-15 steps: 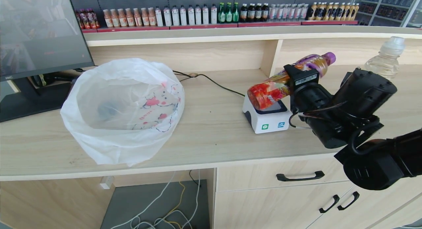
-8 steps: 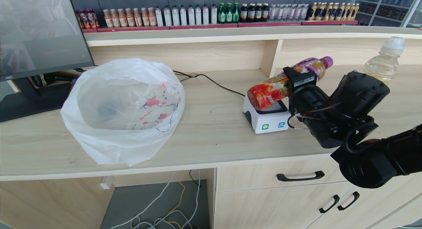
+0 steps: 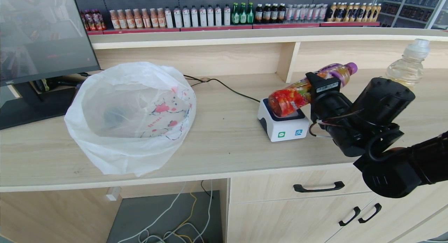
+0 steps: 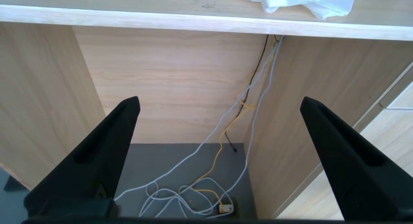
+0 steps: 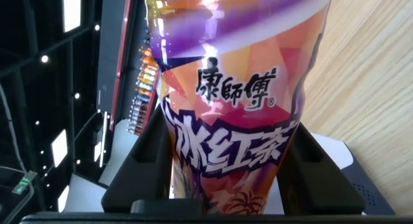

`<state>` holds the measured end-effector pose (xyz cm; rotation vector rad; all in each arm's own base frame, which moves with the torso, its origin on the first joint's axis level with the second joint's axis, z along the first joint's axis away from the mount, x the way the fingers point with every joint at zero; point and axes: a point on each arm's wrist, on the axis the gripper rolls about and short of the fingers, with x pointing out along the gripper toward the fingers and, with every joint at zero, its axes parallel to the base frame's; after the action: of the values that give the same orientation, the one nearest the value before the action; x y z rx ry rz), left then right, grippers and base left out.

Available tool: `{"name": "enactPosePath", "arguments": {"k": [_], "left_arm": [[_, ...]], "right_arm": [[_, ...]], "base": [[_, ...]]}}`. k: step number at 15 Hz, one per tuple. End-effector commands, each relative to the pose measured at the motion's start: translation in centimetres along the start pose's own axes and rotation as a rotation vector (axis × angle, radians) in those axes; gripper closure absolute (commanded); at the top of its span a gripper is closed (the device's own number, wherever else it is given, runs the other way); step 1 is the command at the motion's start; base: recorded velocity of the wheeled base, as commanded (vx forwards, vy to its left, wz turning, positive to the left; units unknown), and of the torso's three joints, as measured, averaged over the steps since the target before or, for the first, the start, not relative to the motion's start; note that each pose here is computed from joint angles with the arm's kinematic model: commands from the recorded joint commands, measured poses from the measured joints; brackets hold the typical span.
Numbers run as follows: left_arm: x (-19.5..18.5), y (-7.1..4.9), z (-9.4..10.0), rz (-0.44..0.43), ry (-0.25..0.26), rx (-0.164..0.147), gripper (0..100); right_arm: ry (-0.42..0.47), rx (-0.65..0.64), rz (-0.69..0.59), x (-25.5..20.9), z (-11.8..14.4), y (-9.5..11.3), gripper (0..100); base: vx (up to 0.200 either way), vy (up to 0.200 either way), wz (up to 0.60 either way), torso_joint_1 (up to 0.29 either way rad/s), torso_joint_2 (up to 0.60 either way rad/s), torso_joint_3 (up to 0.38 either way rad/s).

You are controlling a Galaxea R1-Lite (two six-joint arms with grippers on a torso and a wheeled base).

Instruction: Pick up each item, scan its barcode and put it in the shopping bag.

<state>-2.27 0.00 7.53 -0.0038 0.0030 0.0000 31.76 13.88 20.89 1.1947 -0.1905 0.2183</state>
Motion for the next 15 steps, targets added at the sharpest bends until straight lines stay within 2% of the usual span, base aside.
{"name": "enactPosePath", "arguments": {"k": [1, 6, 9, 15], "left_arm": [[0.0, 0.0, 0.0, 0.0, 0.0, -0.001, 0], [0.0, 0.0, 0.0, 0.0, 0.0, -0.001, 0], [0.0, 0.0, 0.0, 0.0, 0.0, -0.001, 0], [0.0, 0.0, 0.0, 0.0, 0.0, -0.001, 0]], "right_arm": [[0.002, 0.0, -0.003, -0.1, 0.0, -0.1, 100], [-0.002, 0.015, 0.0, -0.1, 0.1, 0.0, 100], [-0.028, 0.055, 0.064, 0.1, 0.9, 2.0, 100], [-0.043, 0.014, 0.111, 0.2, 1.4, 3.6, 100]], "base": [[0.0, 0.0, 0.0, 0.0, 0.0, 0.0], [0.0, 0.0, 0.0, 0.0, 0.0, 0.0], [0.0, 0.0, 0.0, 0.0, 0.0, 0.0], [0.0, 0.0, 0.0, 0.0, 0.0, 0.0]]}}
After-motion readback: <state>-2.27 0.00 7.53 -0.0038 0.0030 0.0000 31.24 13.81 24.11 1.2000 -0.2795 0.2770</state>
